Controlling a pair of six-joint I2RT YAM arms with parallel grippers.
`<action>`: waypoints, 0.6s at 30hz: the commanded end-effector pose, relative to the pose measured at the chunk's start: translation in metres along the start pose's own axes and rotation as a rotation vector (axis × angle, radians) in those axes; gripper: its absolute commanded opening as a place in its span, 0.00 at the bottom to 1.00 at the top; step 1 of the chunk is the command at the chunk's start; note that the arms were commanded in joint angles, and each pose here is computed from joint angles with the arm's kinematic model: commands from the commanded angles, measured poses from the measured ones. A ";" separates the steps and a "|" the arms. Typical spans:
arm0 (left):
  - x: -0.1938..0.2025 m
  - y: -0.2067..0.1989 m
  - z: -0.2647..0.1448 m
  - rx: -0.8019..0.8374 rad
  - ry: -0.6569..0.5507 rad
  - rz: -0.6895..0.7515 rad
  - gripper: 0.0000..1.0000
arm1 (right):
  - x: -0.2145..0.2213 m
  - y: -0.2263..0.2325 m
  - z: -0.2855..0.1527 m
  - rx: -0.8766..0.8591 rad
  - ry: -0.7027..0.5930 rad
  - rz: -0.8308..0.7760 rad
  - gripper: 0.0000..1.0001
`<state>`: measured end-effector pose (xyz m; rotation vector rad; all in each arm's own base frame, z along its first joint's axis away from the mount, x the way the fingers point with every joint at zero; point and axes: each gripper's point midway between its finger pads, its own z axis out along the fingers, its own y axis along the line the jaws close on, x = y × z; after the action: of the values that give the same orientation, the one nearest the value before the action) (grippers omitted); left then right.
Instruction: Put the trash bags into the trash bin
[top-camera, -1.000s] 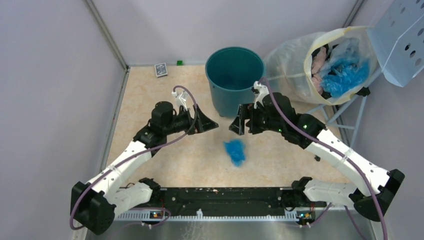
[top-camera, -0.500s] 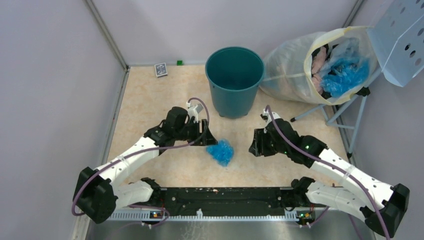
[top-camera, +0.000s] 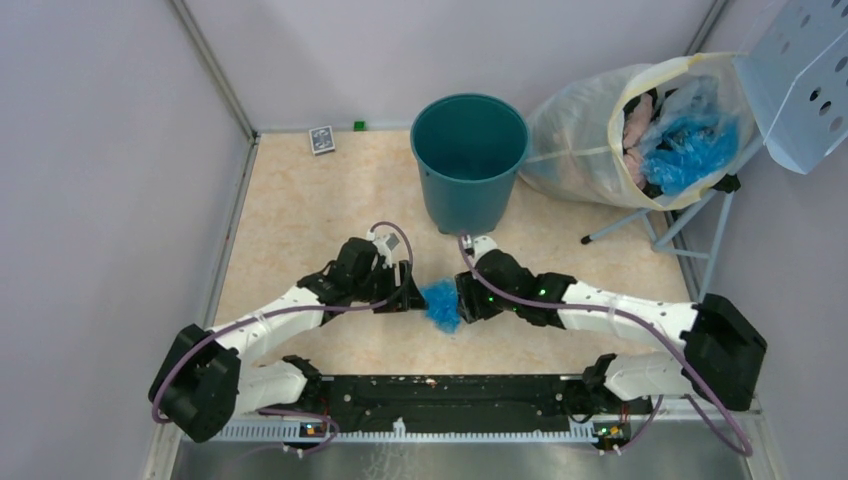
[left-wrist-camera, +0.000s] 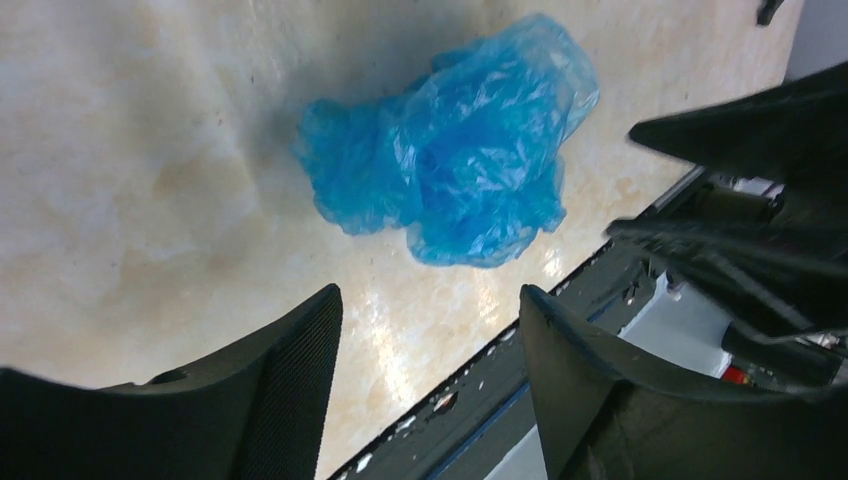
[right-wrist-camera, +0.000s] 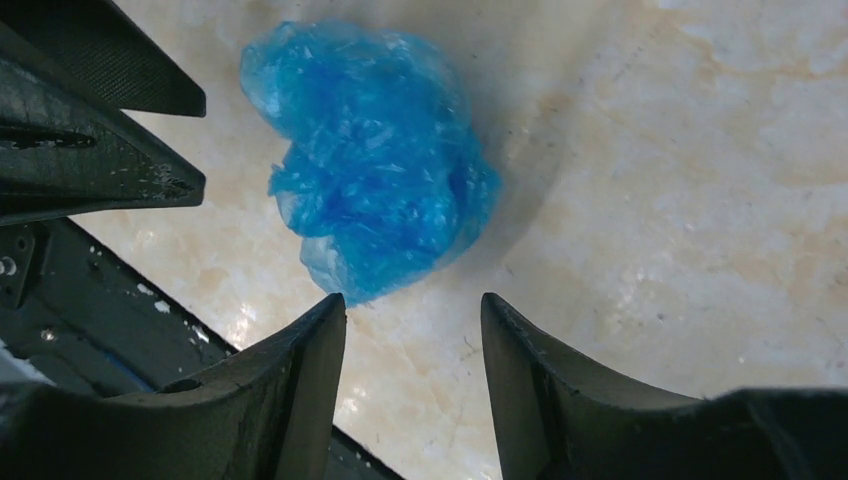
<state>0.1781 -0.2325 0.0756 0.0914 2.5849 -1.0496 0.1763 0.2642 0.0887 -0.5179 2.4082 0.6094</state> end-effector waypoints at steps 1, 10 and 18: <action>-0.032 -0.012 0.003 0.032 -0.122 0.012 0.71 | -0.034 0.028 0.012 -0.001 -0.137 -0.077 0.51; -0.036 0.000 0.016 0.013 -0.104 -0.017 0.63 | -0.029 0.033 0.037 0.013 -0.093 -0.091 0.46; -0.047 0.000 0.035 0.024 -0.074 -0.014 0.50 | -0.015 0.027 0.049 0.051 -0.021 -0.099 0.17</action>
<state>0.2083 -0.2374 0.0505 -0.0039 2.6013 -1.0139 0.1906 0.3040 0.0570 -0.6038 2.3998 0.4827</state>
